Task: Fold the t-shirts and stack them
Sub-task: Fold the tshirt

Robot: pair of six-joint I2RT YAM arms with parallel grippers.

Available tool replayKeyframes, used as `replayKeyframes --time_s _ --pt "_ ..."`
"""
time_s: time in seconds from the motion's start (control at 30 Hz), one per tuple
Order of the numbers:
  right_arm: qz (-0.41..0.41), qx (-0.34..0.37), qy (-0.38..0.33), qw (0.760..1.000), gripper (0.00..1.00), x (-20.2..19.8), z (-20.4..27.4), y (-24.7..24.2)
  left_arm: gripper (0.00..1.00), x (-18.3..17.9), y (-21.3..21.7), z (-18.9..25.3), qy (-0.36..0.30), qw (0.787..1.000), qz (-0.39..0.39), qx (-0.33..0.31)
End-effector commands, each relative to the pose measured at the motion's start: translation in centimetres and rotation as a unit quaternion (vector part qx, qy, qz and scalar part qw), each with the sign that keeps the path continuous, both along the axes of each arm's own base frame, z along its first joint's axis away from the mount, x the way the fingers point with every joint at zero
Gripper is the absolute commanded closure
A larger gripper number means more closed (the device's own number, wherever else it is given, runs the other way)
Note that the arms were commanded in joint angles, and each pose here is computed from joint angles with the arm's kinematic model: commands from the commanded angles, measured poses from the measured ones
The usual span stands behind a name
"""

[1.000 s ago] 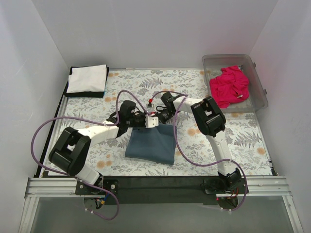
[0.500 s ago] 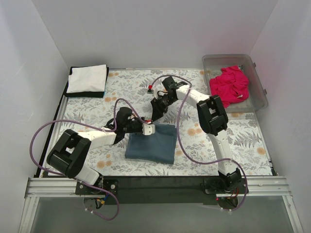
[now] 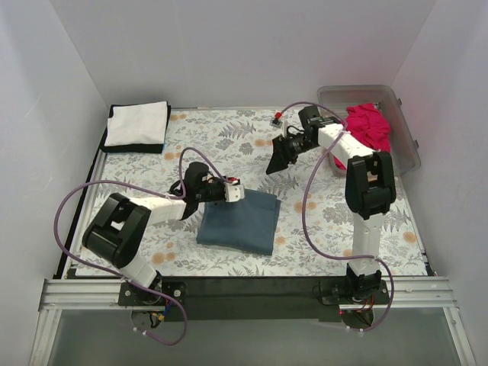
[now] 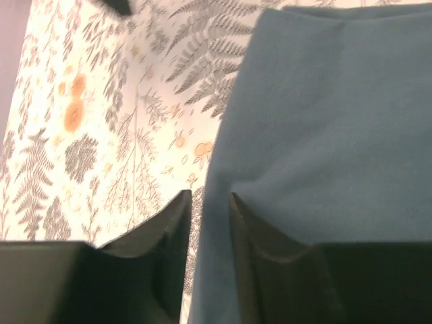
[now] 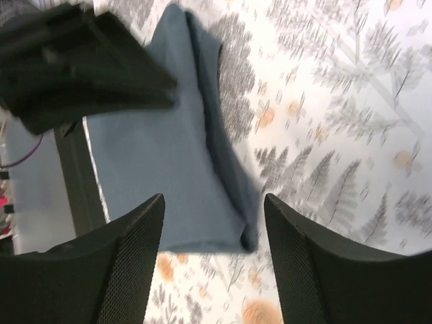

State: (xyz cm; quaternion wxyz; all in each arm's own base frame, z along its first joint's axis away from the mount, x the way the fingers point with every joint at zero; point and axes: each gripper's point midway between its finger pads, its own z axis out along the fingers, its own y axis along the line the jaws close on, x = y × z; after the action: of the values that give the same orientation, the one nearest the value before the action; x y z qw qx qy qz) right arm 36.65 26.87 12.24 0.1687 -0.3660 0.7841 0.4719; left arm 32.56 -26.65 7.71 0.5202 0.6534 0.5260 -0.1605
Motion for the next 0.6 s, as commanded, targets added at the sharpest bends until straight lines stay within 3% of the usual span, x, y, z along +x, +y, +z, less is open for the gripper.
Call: replayKeyframes --time_s 0.0,0.03,0.1,0.2,0.3,0.37,0.47,0.57 --pt "0.014 0.011 0.028 0.999 0.32 -3.5 0.9 -0.7 0.70 2.2 0.1 3.4 -0.026 0.998 0.033 -0.035" --pt "0.014 0.008 0.028 0.999 0.31 -3.9 0.8 -0.9 0.61 2.3 0.1 4.7 -0.010 0.997 0.051 -0.053" --pt "0.010 -0.003 0.024 1.000 0.30 -4.3 0.7 -1.4 0.57 3.5 0.3 8.3 0.008 0.994 0.071 -0.080" --pt "0.006 -0.015 0.035 0.999 0.30 -5.4 -0.2 -1.8 0.56 2.0 2.1 8.9 0.165 0.977 0.095 -0.095" --pt "-0.013 -0.040 0.045 0.998 0.29 -5.8 -1.6 -2.5 0.58 -0.6 4.4 8.1 0.340 0.926 0.136 -0.086" --pt "-0.025 -0.054 0.038 0.997 0.28 -5.6 -2.5 -2.8 0.58 -1.6 5.3 7.5 0.410 0.892 0.158 -0.105" --pt "-0.027 -0.060 0.031 0.997 0.28 -5.7 -2.6 -2.9 0.58 -1.8 7.4 6.1 0.463 0.853 0.204 -0.130" --pt "-0.024 -0.070 0.029 0.997 0.28 -6.0 -3.4 -3.1 0.57 -2.0 8.0 4.7 0.490 0.834 0.216 -0.131"
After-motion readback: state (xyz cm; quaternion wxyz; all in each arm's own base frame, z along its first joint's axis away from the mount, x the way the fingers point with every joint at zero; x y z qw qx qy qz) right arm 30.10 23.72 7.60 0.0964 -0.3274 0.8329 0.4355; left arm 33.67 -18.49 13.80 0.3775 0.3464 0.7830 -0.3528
